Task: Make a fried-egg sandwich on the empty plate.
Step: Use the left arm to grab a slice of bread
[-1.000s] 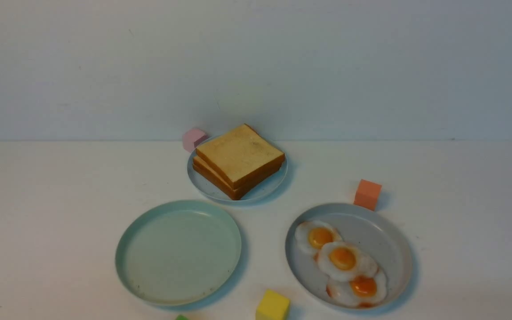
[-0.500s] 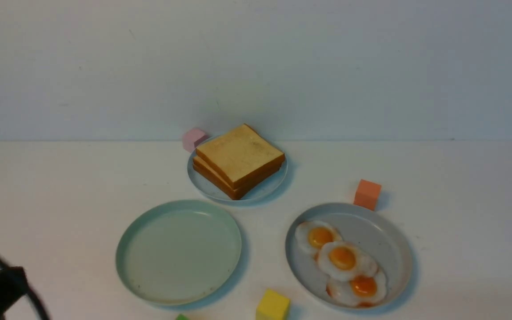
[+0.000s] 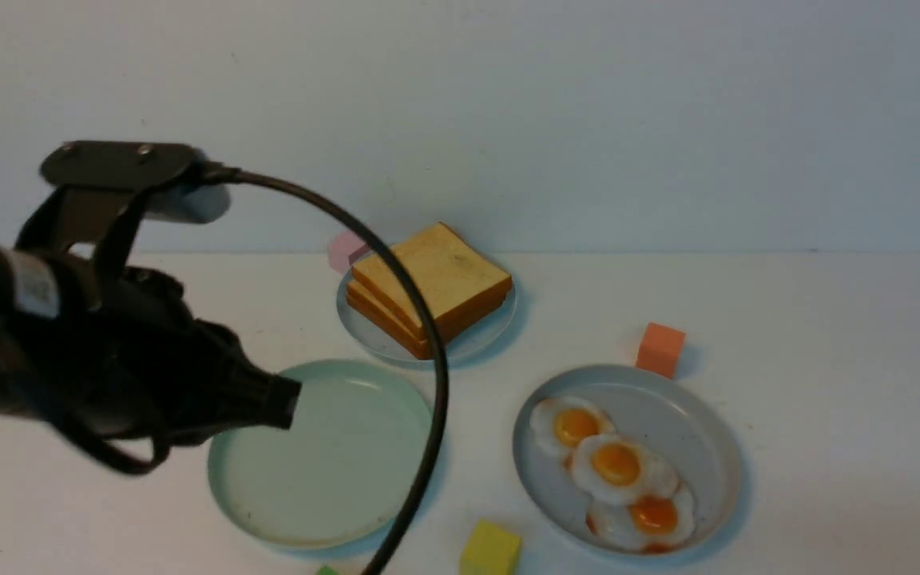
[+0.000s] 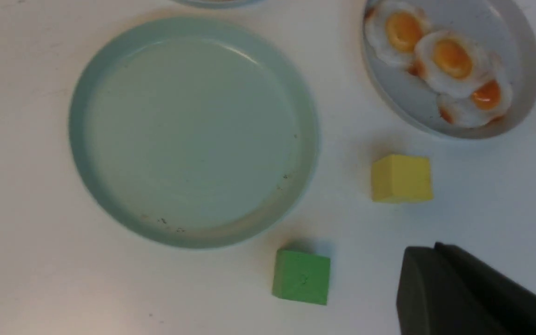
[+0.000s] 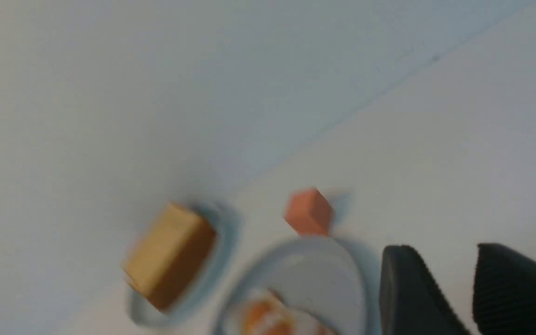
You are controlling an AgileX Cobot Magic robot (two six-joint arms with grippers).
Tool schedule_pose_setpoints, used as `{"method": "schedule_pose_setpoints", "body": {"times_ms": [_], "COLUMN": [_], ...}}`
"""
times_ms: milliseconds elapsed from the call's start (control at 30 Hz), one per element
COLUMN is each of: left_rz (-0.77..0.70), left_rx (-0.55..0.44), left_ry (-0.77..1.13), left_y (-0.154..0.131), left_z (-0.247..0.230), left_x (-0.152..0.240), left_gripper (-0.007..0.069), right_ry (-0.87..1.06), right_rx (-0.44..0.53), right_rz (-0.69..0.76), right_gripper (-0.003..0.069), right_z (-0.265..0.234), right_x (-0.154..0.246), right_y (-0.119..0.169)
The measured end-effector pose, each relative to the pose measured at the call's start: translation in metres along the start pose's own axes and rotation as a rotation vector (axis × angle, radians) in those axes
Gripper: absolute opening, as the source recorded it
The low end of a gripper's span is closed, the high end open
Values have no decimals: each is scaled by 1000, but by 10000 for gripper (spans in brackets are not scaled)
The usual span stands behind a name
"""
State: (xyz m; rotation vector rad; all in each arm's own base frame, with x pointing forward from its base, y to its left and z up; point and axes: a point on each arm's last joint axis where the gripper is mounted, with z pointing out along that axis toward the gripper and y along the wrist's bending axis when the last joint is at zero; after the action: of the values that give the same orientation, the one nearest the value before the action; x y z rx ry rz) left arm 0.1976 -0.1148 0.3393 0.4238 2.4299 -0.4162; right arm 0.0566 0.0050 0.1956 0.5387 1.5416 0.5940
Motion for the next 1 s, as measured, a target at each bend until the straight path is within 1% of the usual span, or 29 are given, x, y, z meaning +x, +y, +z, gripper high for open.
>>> {"method": "schedule_pose_setpoints", "body": {"times_ms": [33,100,133,167,200,233,300,333,367,433,467,500,533,633,733,800,900,967,1000], "left_rz": [23,35,39,43,48,50,77,92,102,121,129,132,144,173,206,217,234,244,268], "left_rx": [-33,-50,-55,-56,-58,-55,-40,-34,-30,-23,-22,-23,-21,-19,-16,-15,-17,-26,-37], "left_ry": [42,69,77,87,92,95,111,119,118,139,149,165,176,185,221,233,258,262,275], "left_y": [2,2,2,1,1,1,-3,-4,-6,-8,-8,-8,-8,-9,-7,-6,1,4,7], "left_z": [13,25,31,39,47,49,66,73,77,92,100,109,121,138,175,187,225,235,247], "left_x": [-11,-23,-28,-38,-44,-45,-65,-73,-82,-98,-105,-109,-116,-129,-141,-144,-148,-149,-146], "left_gripper": [17,16,15,10,3,2,-13,-13,-13,-13,-13,-13,-13,-13,-13,-13,-13,-4,13], "right_ry": [-59,-97,-98,-65,-45,-32,74,122,204,354,428,478,570,669,699,710,764,778,784], "right_rx": [-17,-29,-34,-62,-97,-112,-214,-238,-265,-259,-237,-220,-190,-155,-176,-195,-233,-241,-246], "right_rz": [107,198,224,225,192,191,-35,-119,-227,-374,-455,-492,-564,-644,-726,-744,-772,-779,-781], "right_gripper": [241,241,241,241,241,241,241,241,241,241,241,241,241,241,241,241,241,241,241], "right_z": [0,-1,-1,-2,-5,-6,-19,-24,-30,-35,-37,-37,-39,-33,-25,-23,-15,-12,-11], "right_x": [-5,-9,-10,-14,-21,-22,-48,-57,-71,-87,-101,-107,-120,-136,-154,-157,-153,-152,-151], "right_y": [1,2,3,11,22,25,65,78,98,118,132,136,146,155,169,172,174,175,175]}}
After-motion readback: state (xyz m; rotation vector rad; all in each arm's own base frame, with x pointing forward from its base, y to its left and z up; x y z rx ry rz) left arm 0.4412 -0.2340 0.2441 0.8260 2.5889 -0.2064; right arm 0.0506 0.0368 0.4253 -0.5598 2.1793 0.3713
